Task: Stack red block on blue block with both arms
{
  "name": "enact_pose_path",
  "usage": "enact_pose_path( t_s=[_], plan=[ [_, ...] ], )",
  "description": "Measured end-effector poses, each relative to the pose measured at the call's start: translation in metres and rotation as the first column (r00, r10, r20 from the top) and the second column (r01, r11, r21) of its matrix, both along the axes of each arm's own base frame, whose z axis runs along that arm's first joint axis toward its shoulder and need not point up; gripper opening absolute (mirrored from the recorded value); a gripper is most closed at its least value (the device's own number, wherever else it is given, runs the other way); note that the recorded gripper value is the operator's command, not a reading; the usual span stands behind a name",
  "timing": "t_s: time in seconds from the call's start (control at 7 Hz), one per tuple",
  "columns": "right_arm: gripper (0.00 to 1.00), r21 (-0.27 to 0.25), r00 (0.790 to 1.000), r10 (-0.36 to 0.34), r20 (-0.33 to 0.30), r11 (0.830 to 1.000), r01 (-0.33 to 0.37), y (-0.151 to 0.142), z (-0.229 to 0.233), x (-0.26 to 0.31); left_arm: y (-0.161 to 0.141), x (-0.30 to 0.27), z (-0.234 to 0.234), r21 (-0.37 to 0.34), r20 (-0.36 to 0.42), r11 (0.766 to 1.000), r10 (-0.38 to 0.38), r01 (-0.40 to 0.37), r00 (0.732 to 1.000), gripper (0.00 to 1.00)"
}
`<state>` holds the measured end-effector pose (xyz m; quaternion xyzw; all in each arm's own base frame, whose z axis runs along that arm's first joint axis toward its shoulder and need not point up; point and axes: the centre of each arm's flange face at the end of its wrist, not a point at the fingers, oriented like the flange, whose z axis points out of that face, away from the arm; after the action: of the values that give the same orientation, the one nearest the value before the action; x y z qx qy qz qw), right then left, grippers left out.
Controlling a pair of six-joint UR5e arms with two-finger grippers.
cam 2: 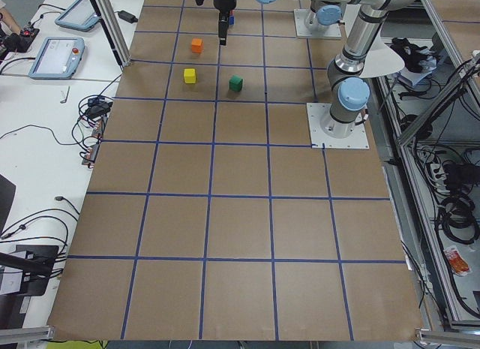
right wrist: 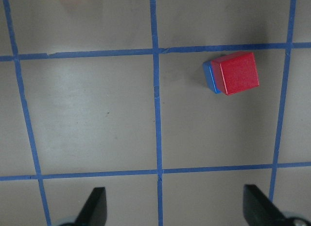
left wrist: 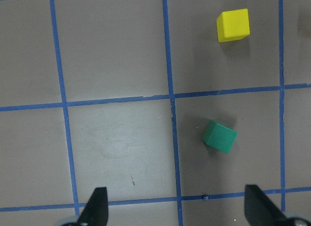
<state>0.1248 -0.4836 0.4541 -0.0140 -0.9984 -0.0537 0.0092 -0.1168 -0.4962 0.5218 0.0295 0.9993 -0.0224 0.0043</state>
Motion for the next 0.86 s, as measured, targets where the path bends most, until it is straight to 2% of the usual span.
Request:
enact_pose_path(
  t_s=[0.86],
  plan=[
    [1.0,-0.019,1.0,0.003,0.001,1.0,-0.003,0.0081,0.0112,-0.0007,0.0005,-0.0002,-0.0002,0.0,-0.001,1.0,0.0,0.0,1.0,1.0]
  ],
)
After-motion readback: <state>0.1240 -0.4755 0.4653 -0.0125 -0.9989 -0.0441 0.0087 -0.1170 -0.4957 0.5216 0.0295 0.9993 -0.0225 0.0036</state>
